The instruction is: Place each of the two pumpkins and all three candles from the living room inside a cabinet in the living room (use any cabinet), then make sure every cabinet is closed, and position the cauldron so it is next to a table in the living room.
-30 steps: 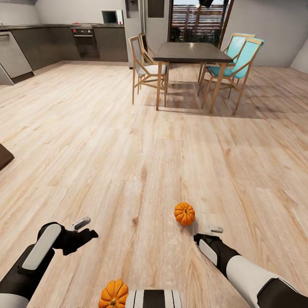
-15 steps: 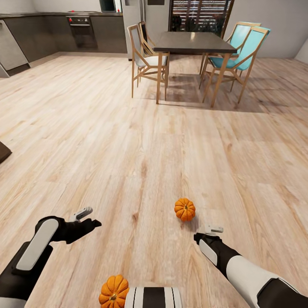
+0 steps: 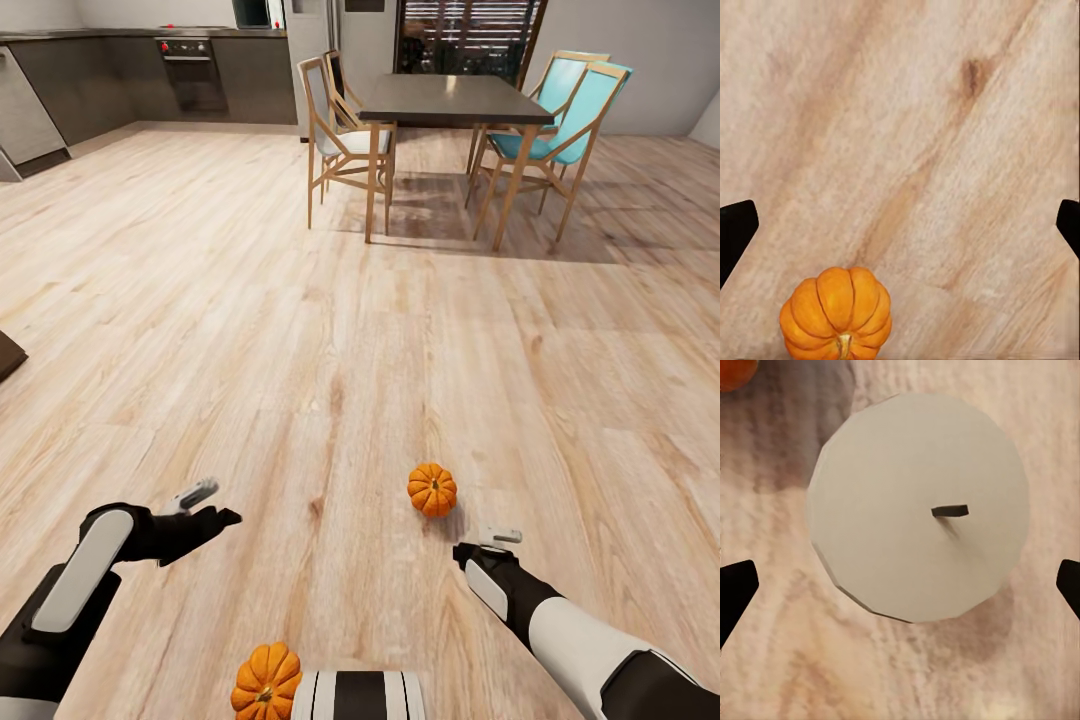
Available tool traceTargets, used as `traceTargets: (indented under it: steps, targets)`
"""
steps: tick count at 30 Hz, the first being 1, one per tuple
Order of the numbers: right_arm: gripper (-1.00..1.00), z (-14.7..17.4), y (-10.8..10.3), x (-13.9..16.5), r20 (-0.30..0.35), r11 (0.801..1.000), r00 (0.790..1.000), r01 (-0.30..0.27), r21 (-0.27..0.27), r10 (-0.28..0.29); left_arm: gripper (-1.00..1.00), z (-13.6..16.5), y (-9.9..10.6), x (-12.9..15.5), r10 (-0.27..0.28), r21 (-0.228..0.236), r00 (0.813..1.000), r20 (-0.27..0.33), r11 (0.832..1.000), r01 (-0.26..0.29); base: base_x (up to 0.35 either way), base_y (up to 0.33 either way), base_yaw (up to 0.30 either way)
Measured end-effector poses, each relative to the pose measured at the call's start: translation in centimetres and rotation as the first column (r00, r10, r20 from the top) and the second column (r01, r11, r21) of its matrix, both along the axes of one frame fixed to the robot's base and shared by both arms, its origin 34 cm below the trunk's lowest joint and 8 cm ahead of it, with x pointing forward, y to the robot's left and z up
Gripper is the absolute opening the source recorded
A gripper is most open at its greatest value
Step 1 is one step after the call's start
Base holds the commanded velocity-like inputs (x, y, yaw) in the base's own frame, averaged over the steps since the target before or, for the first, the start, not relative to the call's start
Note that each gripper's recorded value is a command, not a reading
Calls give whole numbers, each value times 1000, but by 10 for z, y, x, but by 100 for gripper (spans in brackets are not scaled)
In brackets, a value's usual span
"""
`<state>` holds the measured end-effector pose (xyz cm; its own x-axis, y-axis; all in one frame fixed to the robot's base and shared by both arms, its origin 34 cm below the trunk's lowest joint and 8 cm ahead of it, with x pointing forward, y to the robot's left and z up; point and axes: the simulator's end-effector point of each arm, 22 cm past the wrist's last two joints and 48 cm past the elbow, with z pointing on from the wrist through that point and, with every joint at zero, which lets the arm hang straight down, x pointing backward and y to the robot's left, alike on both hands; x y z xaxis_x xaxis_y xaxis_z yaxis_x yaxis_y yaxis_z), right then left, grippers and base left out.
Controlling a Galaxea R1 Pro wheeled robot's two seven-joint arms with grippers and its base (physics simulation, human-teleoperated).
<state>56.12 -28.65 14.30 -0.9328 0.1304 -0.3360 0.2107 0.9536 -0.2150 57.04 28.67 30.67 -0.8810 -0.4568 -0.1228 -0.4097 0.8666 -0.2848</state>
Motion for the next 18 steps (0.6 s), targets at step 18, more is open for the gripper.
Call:
traceTargets:
  steps: [18]
  targets:
    - [100, 0, 1, 1, 3, 1000, 1000, -1, 1, 1, 100, 152, -149, -7, -26, -825, 952, 306, 491, 278, 0, 0, 0]
